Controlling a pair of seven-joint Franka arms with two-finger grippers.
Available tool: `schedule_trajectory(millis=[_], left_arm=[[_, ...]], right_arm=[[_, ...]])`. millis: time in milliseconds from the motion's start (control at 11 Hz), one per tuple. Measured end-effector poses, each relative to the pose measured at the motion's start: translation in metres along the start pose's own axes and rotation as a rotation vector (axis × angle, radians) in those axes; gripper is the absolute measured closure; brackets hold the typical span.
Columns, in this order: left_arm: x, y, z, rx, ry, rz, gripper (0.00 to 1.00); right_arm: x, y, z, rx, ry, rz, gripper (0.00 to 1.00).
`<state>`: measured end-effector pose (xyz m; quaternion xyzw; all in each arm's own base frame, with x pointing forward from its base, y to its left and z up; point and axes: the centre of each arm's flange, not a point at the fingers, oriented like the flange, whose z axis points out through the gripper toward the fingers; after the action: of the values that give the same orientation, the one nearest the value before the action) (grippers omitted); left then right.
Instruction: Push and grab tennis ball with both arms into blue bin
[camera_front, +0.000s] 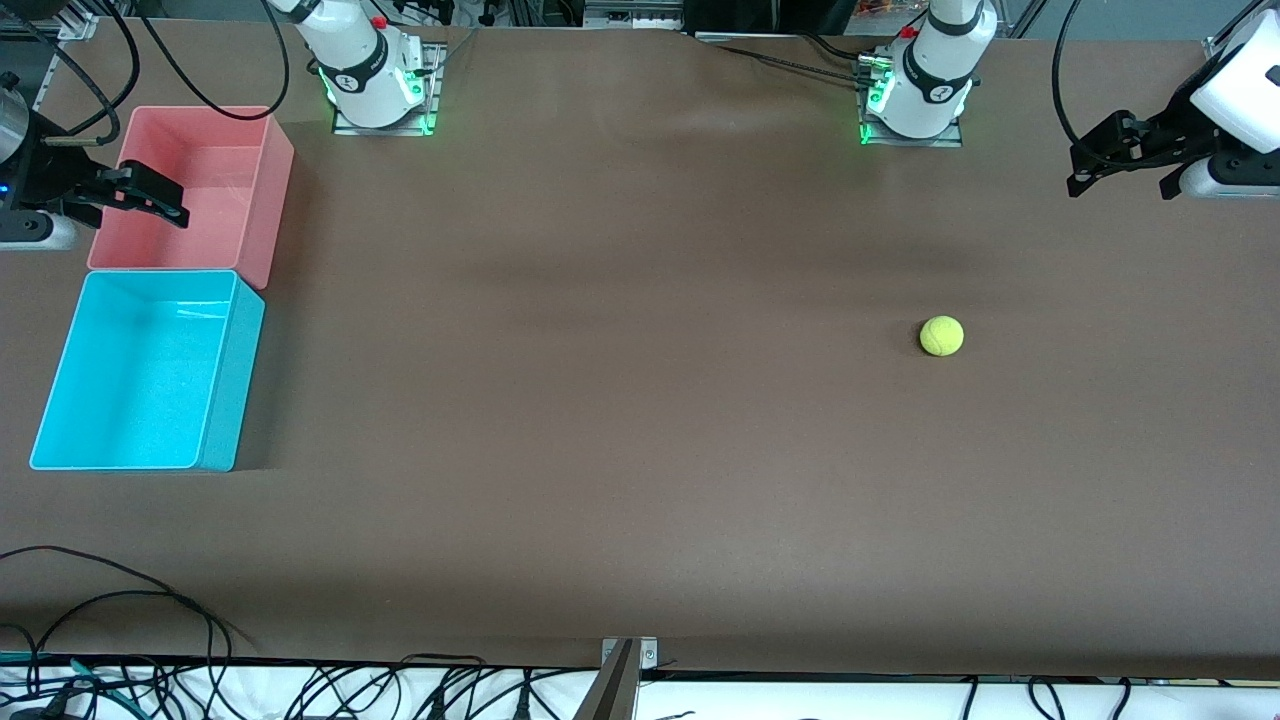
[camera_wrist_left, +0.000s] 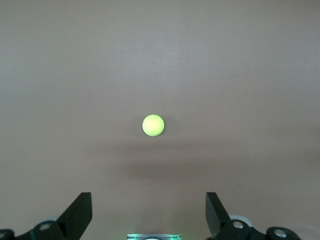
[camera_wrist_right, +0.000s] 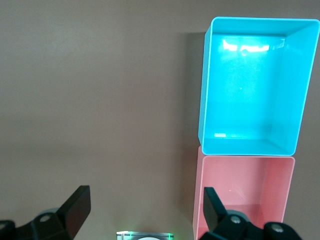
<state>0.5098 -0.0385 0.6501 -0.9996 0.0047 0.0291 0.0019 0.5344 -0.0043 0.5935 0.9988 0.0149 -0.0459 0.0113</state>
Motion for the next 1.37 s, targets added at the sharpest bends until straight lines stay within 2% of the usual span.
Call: schedule_trajectory(millis=[1370], left_arm=[[-0.0004, 0.0035, 0.0013, 0.001, -0.01, 0.007, 0.0]], right_arm=[[0.0033, -0.0004, 0.002, 0.0, 0.007, -0.004, 0.0]])
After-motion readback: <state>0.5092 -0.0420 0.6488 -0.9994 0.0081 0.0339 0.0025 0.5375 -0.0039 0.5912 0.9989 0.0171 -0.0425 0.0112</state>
